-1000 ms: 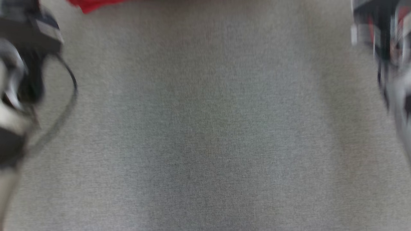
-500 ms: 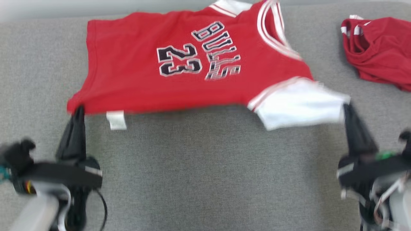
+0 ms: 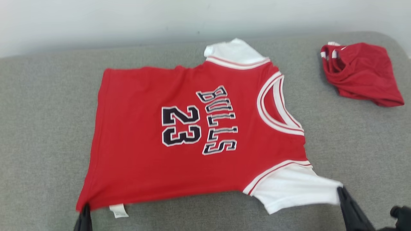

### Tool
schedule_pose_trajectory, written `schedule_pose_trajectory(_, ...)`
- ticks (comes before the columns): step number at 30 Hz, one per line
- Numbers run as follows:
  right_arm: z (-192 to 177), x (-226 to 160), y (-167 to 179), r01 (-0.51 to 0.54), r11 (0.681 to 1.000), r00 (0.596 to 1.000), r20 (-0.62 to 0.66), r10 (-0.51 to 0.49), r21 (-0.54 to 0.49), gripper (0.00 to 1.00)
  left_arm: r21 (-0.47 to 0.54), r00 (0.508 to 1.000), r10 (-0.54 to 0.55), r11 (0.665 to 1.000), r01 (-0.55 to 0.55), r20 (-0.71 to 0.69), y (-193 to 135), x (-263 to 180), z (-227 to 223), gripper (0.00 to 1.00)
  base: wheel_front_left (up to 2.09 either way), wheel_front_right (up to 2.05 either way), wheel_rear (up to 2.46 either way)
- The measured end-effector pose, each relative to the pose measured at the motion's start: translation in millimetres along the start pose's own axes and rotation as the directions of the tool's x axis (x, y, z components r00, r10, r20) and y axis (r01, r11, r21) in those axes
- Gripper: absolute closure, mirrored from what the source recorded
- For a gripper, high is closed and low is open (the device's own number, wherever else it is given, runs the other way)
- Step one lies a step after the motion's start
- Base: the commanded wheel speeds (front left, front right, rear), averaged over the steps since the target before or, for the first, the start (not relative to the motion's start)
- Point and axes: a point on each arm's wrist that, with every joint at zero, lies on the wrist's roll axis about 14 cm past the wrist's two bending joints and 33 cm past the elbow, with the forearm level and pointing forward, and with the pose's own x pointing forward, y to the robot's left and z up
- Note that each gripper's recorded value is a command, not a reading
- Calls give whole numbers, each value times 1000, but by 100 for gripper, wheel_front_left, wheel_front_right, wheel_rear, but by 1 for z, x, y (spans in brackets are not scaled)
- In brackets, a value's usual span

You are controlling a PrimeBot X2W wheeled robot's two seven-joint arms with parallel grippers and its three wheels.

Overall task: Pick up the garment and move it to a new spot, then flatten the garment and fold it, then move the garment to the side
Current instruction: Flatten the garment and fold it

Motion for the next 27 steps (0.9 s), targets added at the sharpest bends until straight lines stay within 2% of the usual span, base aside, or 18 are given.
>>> schedule_pose_trajectory(7,-33,-37,0,12,1000,989,-145,-8,29,100,-9,998,61,998,-61,0,21,-27,-9,100,0,0,0)
schedule_pose_trajectory(11,-25,-38,0,16,998,993,-116,-9,61,100,-9,999,48,999,-48,-5,18,-27,-12,100,0,0,0)
schedule_pose_trajectory(18,-7,-25,12,-26,997,998,-60,31,73,100,38,1000,7,999,-8,30,6,-24,-4,100,0,0,0)
schedule_pose_trajectory(27,18,24,37,-120,992,992,-33,119,-29,100,111,995,-88,990,82,50,-20,0,13,100,0,0,0)
